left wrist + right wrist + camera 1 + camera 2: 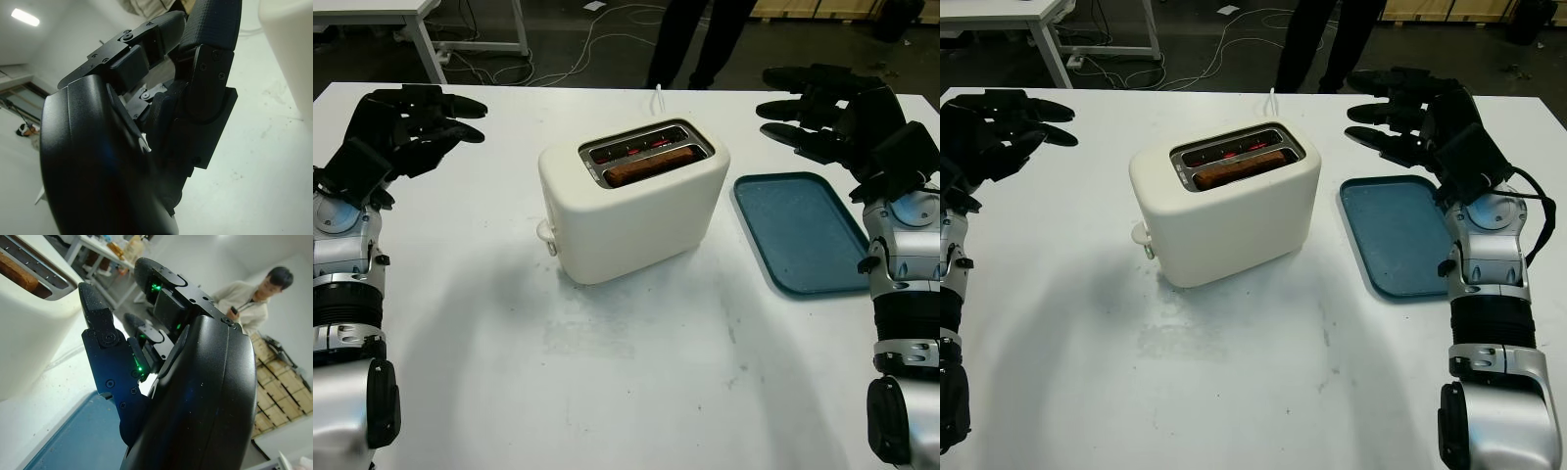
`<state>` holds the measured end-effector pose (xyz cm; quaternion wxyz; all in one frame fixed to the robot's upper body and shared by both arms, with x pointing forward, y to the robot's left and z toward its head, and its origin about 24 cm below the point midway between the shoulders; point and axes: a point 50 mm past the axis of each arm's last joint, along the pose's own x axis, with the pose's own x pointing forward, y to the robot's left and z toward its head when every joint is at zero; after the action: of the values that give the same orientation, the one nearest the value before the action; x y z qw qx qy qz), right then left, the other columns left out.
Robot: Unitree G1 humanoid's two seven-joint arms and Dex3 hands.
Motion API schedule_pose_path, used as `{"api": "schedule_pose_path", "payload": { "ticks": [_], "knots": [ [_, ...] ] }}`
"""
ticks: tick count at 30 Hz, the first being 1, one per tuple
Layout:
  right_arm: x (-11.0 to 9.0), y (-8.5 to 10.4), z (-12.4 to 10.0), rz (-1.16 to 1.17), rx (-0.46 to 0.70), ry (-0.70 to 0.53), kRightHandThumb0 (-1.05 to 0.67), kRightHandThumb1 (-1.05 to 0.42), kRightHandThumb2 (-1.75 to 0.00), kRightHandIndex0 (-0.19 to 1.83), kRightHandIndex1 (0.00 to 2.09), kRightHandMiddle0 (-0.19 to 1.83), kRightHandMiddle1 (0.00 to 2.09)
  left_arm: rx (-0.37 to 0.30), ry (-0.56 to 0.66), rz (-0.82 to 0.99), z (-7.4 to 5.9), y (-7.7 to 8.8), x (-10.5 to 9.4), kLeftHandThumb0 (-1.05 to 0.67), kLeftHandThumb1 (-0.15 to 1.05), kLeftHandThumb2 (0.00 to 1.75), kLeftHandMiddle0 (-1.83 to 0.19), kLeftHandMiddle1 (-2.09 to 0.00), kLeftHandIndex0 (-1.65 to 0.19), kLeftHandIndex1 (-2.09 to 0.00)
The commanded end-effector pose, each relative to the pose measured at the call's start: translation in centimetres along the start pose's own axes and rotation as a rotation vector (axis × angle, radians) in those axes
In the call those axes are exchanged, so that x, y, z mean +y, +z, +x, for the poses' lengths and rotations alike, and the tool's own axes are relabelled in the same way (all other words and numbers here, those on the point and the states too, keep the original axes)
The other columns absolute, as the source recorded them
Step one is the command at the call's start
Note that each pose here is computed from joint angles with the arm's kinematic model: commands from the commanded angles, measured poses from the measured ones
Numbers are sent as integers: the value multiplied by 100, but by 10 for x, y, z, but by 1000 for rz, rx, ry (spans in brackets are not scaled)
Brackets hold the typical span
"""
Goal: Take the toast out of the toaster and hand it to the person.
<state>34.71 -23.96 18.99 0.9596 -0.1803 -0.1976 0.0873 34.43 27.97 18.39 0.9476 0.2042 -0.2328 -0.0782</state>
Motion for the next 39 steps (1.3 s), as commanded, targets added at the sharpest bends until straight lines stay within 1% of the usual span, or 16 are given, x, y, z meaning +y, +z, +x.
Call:
{"api": "schedule_pose_path", "payload": {
  "ticks": [1,18,26,39],
  "knots": [
    [-2,1,-1,-6,3,-6,-30,-76,0,80,29,87,2,-10,11,-22,-1,0,0,-105,92,11,-94,-56,-104,-24],
    [-3,-2,-3,10,2,-5,-32,-76,0,83,26,88,1,-11,19,0,-3,0,0,-105,92,13,-94,-56,-104,-23],
    [-3,-4,-4,27,-11,1,-26,-76,0,83,25,89,1,-5,17,-18,-2,-1,-1,-105,92,12,-95,-57,-105,-23],
    [-3,-5,-4,18,-3,2,-28,-76,0,86,24,90,1,-8,13,-27,-3,-2,-2,-105,92,11,-95,-54,-105,-21]
  ]
}}
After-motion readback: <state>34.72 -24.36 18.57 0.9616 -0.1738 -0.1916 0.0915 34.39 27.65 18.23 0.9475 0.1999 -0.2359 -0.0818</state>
